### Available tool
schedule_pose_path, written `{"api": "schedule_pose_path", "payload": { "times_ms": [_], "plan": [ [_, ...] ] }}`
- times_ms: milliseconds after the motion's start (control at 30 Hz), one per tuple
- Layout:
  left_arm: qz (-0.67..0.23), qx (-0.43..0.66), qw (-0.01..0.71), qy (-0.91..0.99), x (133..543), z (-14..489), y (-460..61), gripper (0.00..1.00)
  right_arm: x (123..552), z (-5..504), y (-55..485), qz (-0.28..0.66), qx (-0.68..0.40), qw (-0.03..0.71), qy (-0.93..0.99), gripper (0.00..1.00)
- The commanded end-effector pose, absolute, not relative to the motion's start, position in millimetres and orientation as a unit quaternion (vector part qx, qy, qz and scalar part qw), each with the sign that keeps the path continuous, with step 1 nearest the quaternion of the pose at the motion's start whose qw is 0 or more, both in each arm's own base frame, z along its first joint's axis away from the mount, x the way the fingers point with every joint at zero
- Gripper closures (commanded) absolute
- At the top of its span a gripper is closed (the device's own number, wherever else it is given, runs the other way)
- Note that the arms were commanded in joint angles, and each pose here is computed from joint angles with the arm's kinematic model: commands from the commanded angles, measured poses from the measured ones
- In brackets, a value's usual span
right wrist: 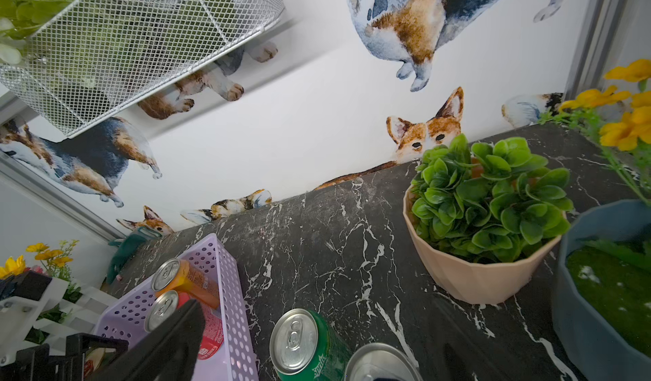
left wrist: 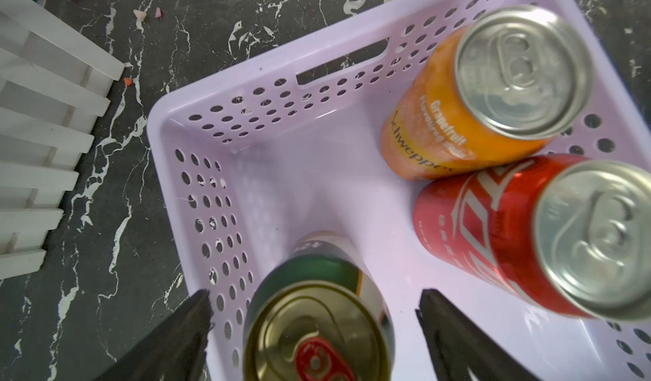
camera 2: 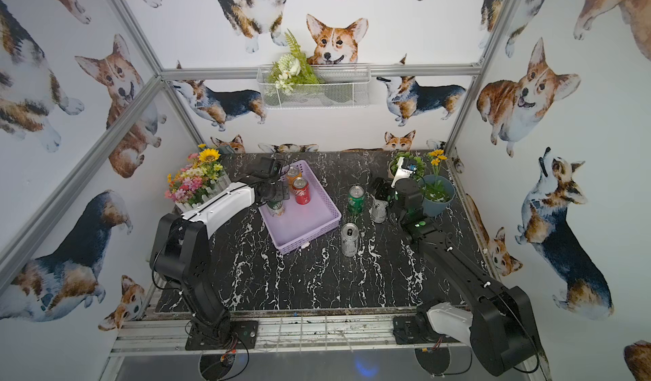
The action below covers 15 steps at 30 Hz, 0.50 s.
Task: Take out the drinks from the basket
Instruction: Pick up the drink from the basket.
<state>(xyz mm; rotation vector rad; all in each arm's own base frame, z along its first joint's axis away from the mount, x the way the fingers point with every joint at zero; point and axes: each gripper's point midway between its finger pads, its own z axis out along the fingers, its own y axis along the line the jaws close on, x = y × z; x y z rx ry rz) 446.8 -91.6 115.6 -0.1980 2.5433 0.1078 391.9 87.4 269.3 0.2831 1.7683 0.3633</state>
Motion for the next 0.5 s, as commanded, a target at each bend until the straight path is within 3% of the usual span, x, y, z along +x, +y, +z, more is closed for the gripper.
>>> {"api": "schedule_pose_path", "payload": {
  "times_ms": [0, 300, 467],
  "plan": [
    [0.046, -0.064, 0.279, 0.957, 450.1, 107.1, -93.3, 0.07, 394.1, 276.4, 85.4, 0.152, 0.120, 0.625, 0.756, 0.00],
    [0.052, -0.050, 0.251, 0.965, 449.4, 80.8, -100.1, 0.23, 394.3, 279.3, 81.1, 0.148, 0.121, 0.631, 0.752, 0.00],
    [0.056, -0.050, 0.249, 0.965, 448.8, 79.2, -98.6, 0.46, 395.0, 278.8, 80.6, 0.146, 0.122, 0.631, 0.752, 0.00]
  ]
}}
